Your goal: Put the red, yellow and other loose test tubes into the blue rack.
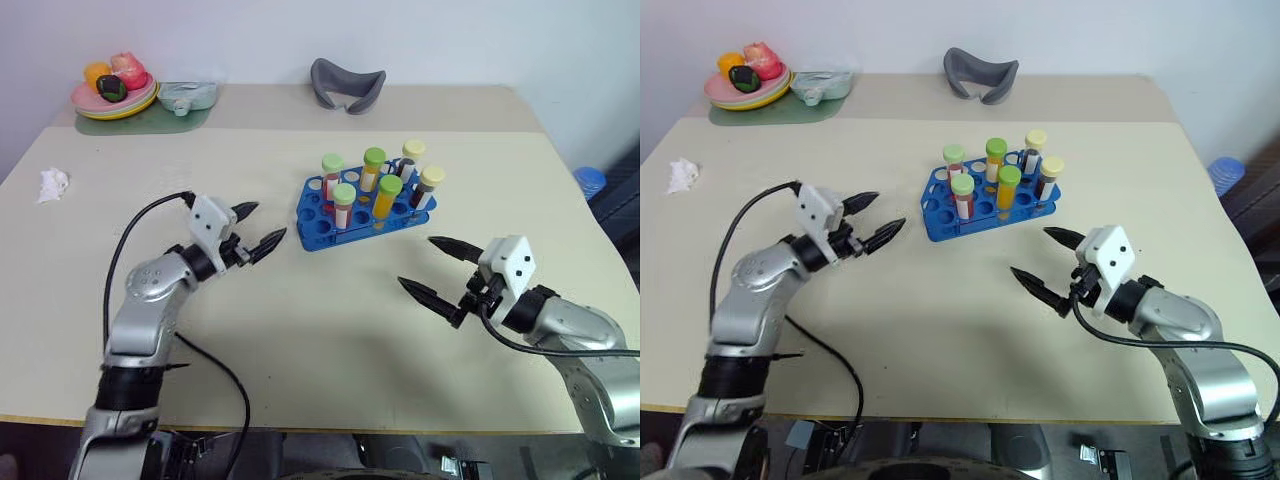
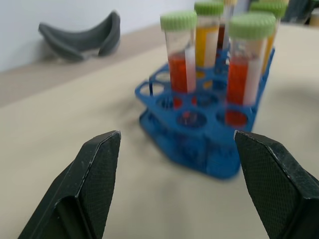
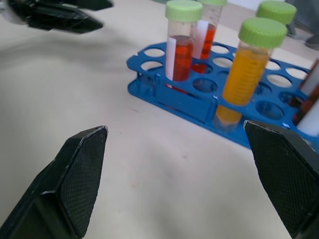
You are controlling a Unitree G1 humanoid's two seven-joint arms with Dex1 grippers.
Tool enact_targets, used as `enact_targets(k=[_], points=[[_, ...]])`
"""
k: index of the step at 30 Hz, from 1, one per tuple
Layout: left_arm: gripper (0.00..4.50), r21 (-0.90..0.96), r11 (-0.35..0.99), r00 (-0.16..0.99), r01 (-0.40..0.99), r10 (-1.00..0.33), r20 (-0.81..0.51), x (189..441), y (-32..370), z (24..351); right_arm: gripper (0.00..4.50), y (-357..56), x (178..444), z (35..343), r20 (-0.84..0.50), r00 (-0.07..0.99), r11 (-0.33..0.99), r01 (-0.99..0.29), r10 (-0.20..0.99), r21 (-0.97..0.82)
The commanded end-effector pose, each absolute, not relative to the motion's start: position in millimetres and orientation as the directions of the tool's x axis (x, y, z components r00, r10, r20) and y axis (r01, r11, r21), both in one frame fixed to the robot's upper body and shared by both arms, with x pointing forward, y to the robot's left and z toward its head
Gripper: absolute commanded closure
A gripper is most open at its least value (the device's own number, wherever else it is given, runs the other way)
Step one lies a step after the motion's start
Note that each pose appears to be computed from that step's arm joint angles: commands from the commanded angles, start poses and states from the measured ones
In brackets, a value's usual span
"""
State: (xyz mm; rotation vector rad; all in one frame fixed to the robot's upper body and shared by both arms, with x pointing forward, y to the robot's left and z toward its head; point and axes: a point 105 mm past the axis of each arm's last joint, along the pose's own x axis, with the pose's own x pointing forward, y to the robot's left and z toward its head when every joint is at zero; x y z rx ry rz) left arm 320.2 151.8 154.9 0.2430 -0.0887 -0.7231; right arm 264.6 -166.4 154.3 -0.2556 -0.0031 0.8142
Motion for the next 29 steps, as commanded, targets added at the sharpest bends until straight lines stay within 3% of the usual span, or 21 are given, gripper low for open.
enact_targets(k=[1,9,15,29], points=[[0.80,0.250,0.718,0.739,0.649,-0.674,0.018,301,156,172,0.00,-183,263,151,-0.115,0.689,0.650,-0.718,0.716,-0.250],[0.80,0.209,0.747,0.767,0.632,-0.641,-0.029,264,170,173,0.00,-244,246,133,-0.207,0.727,0.686,-0.687,0.655,-0.240],[0.80,0.192,0.729,0.751,0.657,-0.655,-0.081,243,180,166,0.00,-275,255,130,-0.196,0.776,0.731,-0.631,0.600,-0.261],[0.80,0.176,0.723,0.742,0.668,-0.665,-0.083,229,186,163,0.00,-287,254,131,-0.209,0.781,0.733,-0.624,0.588,-0.271]])
